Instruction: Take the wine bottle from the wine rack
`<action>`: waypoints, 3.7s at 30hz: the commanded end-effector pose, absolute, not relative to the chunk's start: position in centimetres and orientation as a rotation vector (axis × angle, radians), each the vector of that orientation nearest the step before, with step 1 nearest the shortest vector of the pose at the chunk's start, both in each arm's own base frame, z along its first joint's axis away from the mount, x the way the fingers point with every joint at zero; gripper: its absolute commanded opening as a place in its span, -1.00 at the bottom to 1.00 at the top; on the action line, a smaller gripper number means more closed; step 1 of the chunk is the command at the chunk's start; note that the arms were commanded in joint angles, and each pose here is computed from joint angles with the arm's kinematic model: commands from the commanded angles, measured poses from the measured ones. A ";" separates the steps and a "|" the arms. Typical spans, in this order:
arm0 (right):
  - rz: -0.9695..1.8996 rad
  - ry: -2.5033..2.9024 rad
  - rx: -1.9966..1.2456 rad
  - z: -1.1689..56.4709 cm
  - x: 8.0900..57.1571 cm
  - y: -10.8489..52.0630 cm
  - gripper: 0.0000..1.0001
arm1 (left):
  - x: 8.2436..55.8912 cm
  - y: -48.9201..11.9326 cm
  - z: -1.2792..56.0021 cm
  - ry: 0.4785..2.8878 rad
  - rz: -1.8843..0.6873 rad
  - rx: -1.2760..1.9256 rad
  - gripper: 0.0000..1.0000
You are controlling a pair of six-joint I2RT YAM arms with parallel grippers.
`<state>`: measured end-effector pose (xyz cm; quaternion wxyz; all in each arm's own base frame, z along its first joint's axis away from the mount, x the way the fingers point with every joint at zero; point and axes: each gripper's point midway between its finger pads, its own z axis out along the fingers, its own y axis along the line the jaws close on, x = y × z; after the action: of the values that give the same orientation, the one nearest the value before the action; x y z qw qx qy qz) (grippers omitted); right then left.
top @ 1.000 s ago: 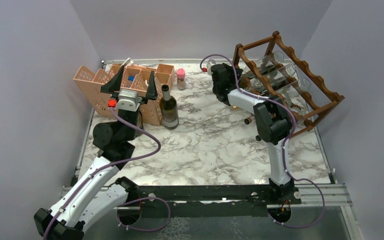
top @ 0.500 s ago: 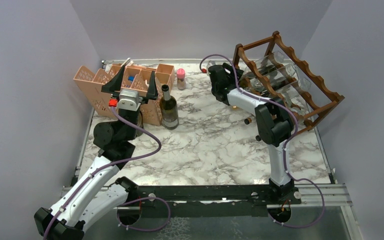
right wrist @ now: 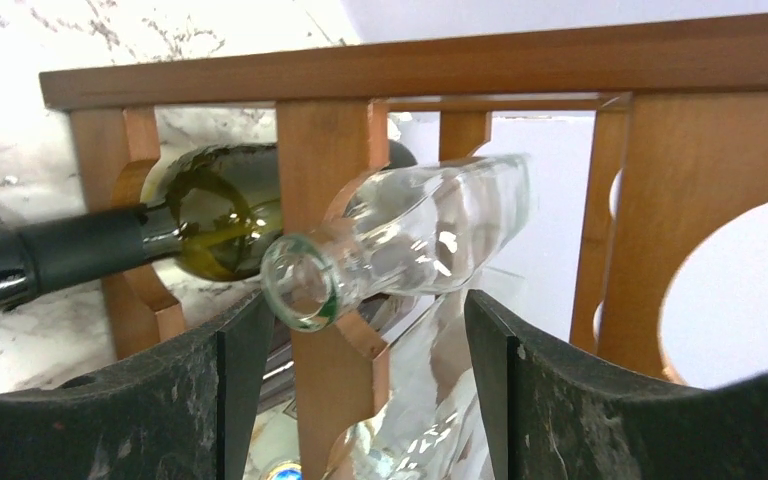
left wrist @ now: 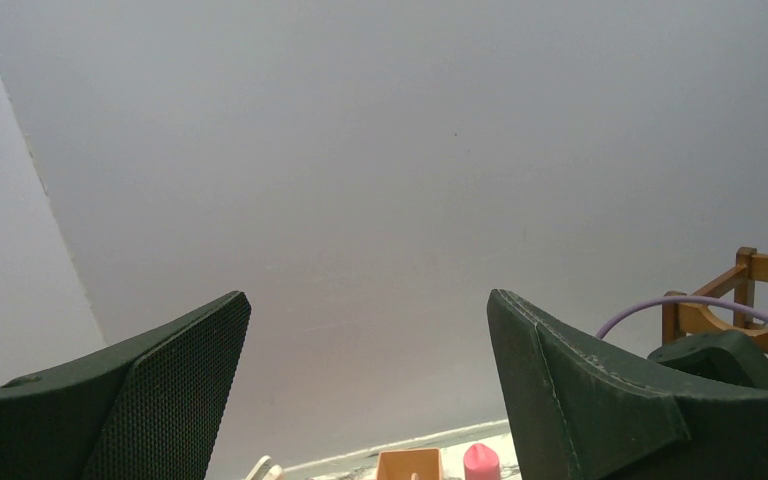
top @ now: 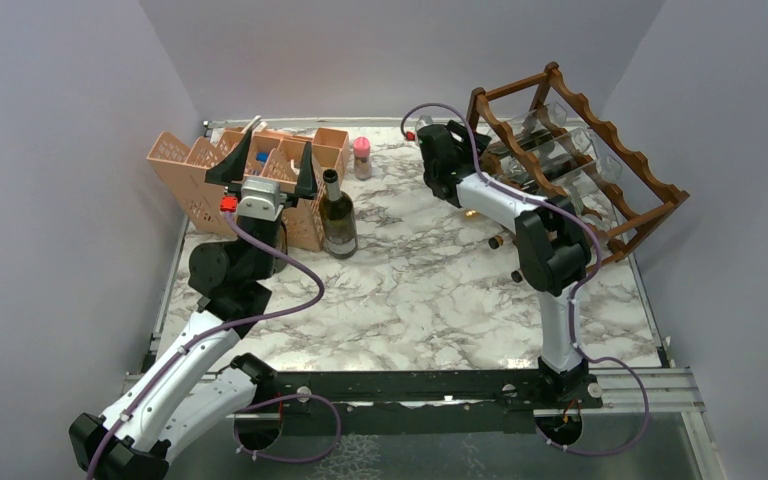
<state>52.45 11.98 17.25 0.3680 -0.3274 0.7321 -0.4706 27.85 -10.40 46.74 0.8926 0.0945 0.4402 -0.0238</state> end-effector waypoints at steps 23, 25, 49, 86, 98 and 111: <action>-1.134 1.879 -1.040 15.7 54.4 12.9 0.33 | 27.8 -11.2 46.6 0.899 -0.068 0.222 0.89; -1.146 1.890 -1.041 15.3 54.3 12.6 0.31 | 27.8 -11.3 46.6 0.898 -0.069 0.223 0.89; -1.204 1.842 -1.062 14.7 54.6 11.7 0.10 | 27.8 -11.3 46.6 0.898 -0.064 0.227 0.89; -1.166 1.825 -1.206 10.9 52.0 17.5 -0.89 | 27.4 -11.1 46.8 0.890 -0.063 0.220 0.89; -1.231 1.793 -1.250 8.0 50.8 18.7 -0.98 | 27.3 -10.9 47.0 0.886 -0.069 0.210 0.89; -1.154 1.770 -1.217 9.6 49.7 22.3 -0.98 | 27.0 -10.5 47.3 0.881 -0.061 0.197 0.89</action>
<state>51.73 19.23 16.56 0.3762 -0.4068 0.6634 -0.5030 27.55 -10.72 46.90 0.8938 0.0996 0.4365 -0.0279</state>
